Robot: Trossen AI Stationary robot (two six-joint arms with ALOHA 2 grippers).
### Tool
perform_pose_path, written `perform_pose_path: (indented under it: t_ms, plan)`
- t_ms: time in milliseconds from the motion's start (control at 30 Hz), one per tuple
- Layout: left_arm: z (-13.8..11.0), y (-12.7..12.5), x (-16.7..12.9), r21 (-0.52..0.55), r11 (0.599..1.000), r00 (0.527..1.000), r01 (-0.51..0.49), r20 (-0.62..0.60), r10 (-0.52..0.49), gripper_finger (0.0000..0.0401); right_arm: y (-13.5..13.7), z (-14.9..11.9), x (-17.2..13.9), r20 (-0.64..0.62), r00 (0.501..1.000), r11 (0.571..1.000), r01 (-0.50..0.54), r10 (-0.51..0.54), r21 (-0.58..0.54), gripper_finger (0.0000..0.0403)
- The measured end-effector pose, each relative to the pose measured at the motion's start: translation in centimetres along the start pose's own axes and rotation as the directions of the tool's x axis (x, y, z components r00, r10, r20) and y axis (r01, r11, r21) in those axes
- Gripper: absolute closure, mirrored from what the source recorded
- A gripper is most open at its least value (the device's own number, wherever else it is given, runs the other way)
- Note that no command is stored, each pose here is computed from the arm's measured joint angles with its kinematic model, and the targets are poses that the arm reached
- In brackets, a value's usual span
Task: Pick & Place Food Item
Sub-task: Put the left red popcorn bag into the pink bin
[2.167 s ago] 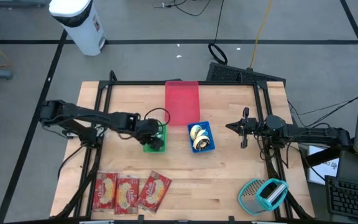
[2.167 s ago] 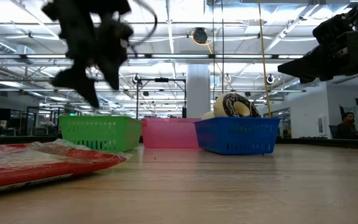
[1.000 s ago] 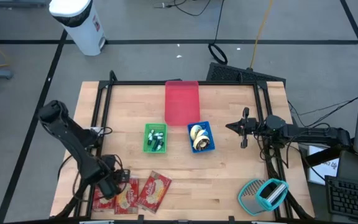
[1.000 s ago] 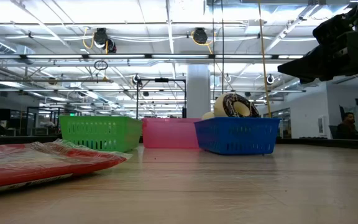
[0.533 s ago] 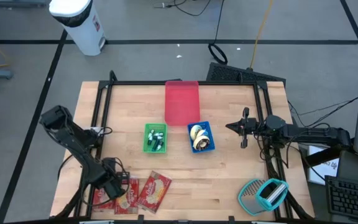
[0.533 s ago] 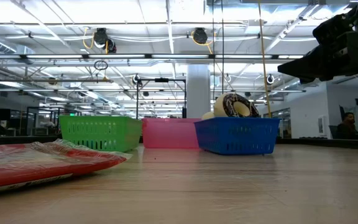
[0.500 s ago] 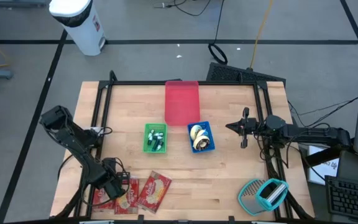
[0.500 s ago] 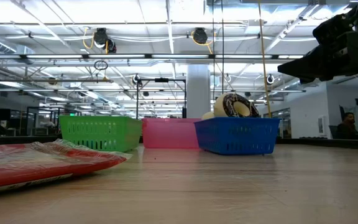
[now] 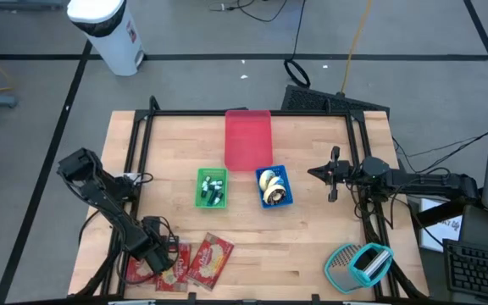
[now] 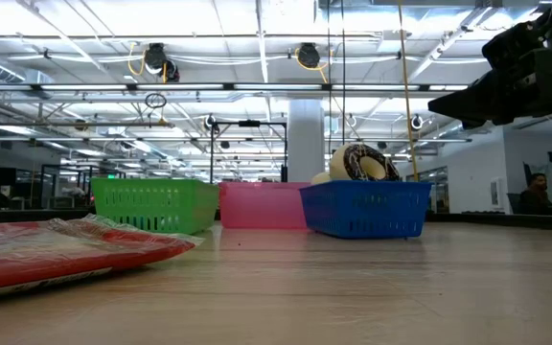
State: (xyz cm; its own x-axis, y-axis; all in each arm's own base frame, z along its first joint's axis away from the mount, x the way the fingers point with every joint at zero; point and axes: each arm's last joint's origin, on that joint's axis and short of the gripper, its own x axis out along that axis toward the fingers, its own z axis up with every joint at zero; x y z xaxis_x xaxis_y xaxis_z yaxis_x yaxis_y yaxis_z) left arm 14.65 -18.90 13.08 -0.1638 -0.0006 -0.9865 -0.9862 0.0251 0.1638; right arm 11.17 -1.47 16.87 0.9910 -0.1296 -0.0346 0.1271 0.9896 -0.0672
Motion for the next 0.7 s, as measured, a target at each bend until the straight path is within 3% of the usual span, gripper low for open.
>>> perform_pose_path:
  t_ms: [267,500,700]
  plan:
    - [0.3,0.0,0.0,0.023,0.999,0.997,0.034,0.062,-0.035,0.0384,0.0,0.0,0.0,0.0,1.0,1.0,0.0,0.0,0.0,0.0399]
    - [0.9,0.4,-0.7,0.062,0.998,0.985,0.016,0.17,-0.026,0.039,0.0,0.0,0.0,0.0,1.0,1.0,-0.001,0.001,0.0,0.0399]
    - [1.1,0.6,-4.3,0.096,0.992,0.951,0.086,0.29,-0.111,0.0392,0.0,0.0,0.0,0.001,1.0,1.0,0.0,0.0,0.0,0.0399]
